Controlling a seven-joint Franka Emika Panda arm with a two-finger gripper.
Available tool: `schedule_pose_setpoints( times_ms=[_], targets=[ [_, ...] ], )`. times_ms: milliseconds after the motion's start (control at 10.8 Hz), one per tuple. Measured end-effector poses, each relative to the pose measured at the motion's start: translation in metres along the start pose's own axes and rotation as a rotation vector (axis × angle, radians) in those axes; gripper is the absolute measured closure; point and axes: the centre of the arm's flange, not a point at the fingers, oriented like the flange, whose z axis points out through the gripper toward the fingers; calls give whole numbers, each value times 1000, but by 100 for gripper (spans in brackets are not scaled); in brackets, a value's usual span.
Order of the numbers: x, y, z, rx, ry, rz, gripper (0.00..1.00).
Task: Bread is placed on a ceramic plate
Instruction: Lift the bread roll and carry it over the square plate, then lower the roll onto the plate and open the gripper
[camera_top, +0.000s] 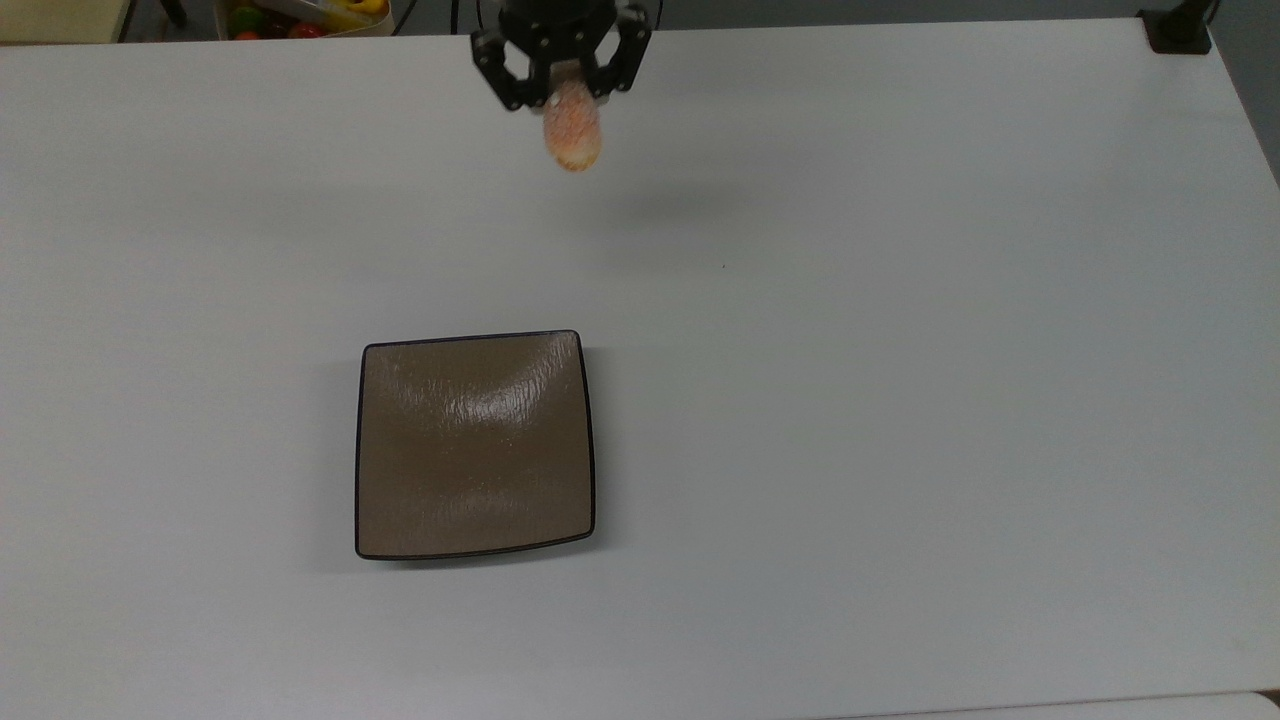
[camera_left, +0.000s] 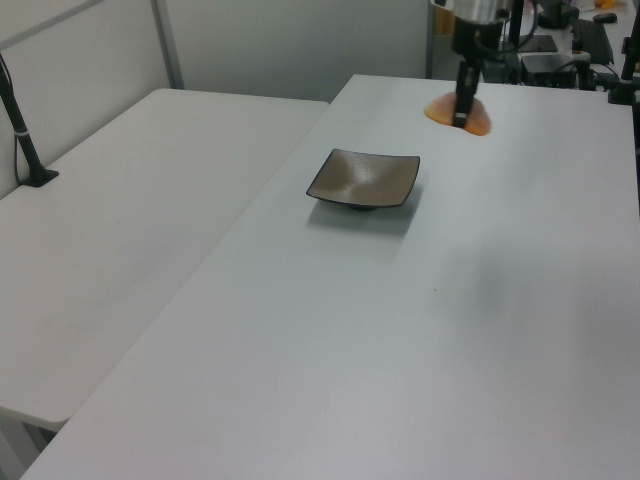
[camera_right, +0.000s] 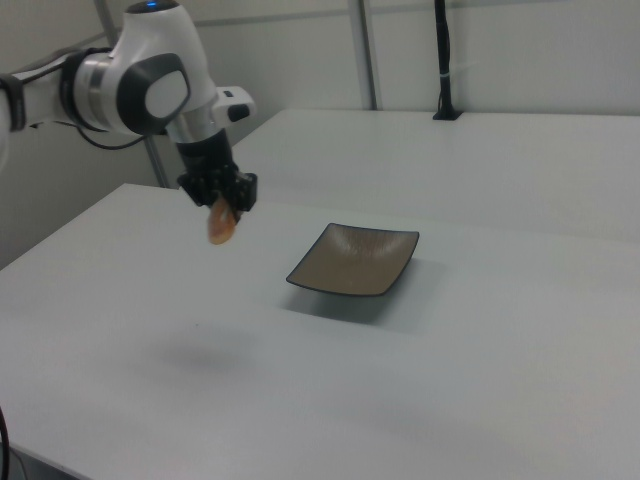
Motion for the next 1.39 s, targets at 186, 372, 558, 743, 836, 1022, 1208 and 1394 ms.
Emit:
schedule_pose_setpoints(
  times_ms=[186,372,558,743,836,1022,1208,1394],
  targets=[
    [26,30,12,-25,77,43,81],
    [52,59,32,-58,180,78,81],
    [69,86,67,-90,263,106,81],
    [83,102,110,-115,315,116,81],
    [89,104,132,-121,327,114,81],
    [99,105,170,-127,335,108,81],
    [103,103,194,-135,334,93,81],
    [103,103,212,-152,321,69,81]
  ],
)
